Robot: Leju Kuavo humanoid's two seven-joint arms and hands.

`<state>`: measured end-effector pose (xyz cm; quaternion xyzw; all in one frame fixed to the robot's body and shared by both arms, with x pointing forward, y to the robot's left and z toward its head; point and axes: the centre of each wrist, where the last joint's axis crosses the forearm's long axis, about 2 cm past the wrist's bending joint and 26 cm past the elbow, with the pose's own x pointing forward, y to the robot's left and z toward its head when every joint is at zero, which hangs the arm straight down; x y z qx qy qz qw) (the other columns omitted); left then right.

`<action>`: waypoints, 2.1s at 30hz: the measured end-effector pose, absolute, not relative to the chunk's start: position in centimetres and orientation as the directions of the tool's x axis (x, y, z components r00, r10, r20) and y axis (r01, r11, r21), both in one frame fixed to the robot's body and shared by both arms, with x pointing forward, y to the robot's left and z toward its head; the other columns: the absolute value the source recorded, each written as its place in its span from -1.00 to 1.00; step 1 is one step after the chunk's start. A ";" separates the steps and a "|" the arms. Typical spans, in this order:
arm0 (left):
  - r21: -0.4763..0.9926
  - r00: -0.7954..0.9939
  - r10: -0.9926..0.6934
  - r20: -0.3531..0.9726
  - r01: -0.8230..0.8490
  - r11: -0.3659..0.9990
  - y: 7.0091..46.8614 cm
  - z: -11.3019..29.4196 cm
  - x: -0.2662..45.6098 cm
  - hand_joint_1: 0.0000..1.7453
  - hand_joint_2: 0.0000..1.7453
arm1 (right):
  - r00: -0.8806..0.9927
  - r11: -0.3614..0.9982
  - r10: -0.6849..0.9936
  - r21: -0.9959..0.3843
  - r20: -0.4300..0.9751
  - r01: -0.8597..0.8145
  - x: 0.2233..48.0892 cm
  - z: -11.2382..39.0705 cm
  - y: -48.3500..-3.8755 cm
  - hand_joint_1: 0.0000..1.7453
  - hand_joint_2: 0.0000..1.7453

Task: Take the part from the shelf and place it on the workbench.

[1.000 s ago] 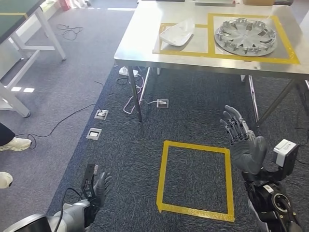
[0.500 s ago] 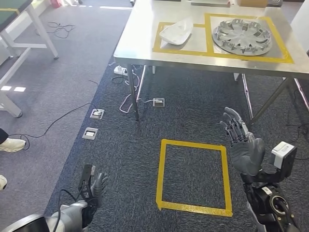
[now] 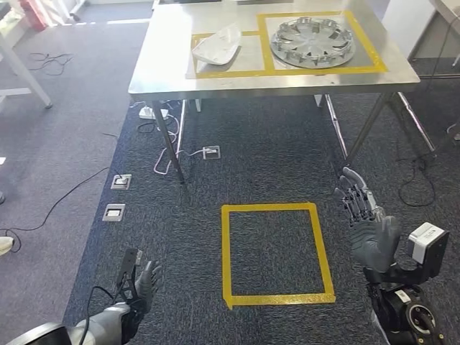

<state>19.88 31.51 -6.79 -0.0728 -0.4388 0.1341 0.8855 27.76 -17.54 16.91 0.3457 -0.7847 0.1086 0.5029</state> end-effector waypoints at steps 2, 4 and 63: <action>-0.251 0.583 0.306 0.753 -0.176 0.952 31.6 -6.8 19.7 -1.00 -1.00 | -0.254 0.739 -0.433 0.179 0.865 -0.649 27.6 16.9 -17.5 -1.00 -1.00; -0.255 0.586 0.310 0.748 -0.177 0.951 31.5 -6.9 19.6 -1.00 -1.00 | -0.252 0.742 -0.432 0.182 0.866 -0.646 27.5 16.9 -17.5 -1.00 -1.00; -0.281 0.596 0.280 0.752 -0.095 0.955 29.3 -6.4 20.9 -1.00 -1.00 | -0.317 0.800 -0.422 0.184 0.850 -0.571 26.2 19.4 -18.7 -1.00 -1.00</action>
